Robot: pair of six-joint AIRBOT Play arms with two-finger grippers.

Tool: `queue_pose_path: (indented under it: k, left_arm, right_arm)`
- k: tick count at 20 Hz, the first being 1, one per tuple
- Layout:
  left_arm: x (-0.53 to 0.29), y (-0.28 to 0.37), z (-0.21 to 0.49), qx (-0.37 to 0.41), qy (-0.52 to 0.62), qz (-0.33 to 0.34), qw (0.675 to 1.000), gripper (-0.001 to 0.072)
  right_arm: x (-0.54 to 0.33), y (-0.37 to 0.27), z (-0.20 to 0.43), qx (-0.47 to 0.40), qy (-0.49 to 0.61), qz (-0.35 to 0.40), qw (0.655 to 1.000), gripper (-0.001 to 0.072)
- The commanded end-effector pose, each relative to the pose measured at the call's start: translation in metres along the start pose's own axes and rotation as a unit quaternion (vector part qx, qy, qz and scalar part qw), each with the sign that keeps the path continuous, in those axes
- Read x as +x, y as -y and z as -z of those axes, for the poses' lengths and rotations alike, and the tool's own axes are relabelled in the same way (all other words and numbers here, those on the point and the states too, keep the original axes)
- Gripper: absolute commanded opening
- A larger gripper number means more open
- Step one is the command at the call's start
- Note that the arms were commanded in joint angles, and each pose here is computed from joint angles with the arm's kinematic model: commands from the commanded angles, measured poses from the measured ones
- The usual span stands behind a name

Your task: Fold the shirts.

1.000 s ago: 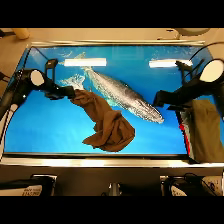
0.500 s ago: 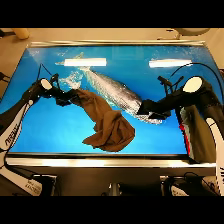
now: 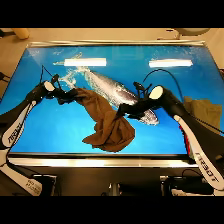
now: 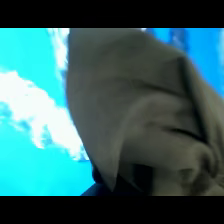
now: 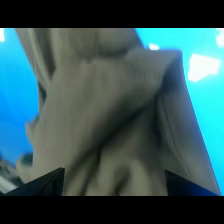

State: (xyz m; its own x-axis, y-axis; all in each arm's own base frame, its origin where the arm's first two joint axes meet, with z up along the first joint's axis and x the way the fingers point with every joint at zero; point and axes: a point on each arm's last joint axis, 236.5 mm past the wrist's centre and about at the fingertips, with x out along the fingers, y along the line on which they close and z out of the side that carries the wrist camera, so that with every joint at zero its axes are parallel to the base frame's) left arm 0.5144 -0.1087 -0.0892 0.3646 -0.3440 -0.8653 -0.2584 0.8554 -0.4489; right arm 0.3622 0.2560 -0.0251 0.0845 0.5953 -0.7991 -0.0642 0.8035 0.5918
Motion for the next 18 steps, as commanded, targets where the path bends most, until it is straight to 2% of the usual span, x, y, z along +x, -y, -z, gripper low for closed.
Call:
queue_pose_path:
  k: [1, 4, 5, 6, 7, 10, 12, 14, 16, 18]
  left_arm:
    - [-0.025, 0.022, -0.006, 0.052, 0.020, 0.014, 0.998, 0.0023]
    - [-0.044, 0.046, -0.003, 0.077, 0.032, 0.028, 0.996, 0.0023]
    - [-0.050, 0.054, -0.001, 0.084, 0.036, 0.033, 0.995, 0.0023]
    - [-0.057, 0.062, 0.000, 0.091, 0.039, 0.038, 0.994, 0.0023]
    - [-0.067, 0.068, 0.000, 0.097, 0.044, 0.042, 0.993, 0.0023]
    - [-0.137, 0.077, -0.027, 0.151, 0.124, 0.027, 0.980, 0.0022]
    - [-0.238, 0.079, -0.059, 0.195, 0.235, -0.005, 0.952, 0.0022]
    - [-0.357, 0.081, -0.068, 0.210, 0.349, -0.024, 0.913, 0.0022]
    - [-0.468, 0.085, -0.043, 0.204, 0.449, -0.012, 0.870, 0.0021]
    - [-0.541, 0.090, -0.001, 0.198, 0.512, 0.009, 0.836, 0.0022]
  right_arm:
    - [0.041, -0.008, -0.027, 0.068, 0.045, -0.035, 0.996, 0.0703]
    - [0.061, -0.013, -0.028, 0.130, 0.030, -0.075, 0.988, 0.0696]
    - [0.066, -0.016, -0.027, 0.149, 0.024, -0.088, 0.985, 0.0568]
    - [0.066, -0.019, -0.026, 0.157, 0.019, -0.096, 0.983, 0.0186]
    - [0.062, -0.022, -0.023, 0.154, 0.010, -0.101, 0.983, 0.0018]
    - [-0.005, -0.031, -0.037, 0.049, 0.025, -0.101, 0.993, 0.0020]
    - [-0.096, -0.033, -0.068, -0.037, 0.104, -0.067, 0.992, 0.0020]
    - [-0.224, -0.049, -0.088, -0.130, 0.238, -0.022, 0.962, 0.0020]
    - [-0.337, -0.071, -0.076, -0.158, 0.367, 0.014, 0.916, 0.0020]
    - [-0.403, -0.094, -0.040, -0.166, 0.448, 0.025, 0.878, 0.0020]
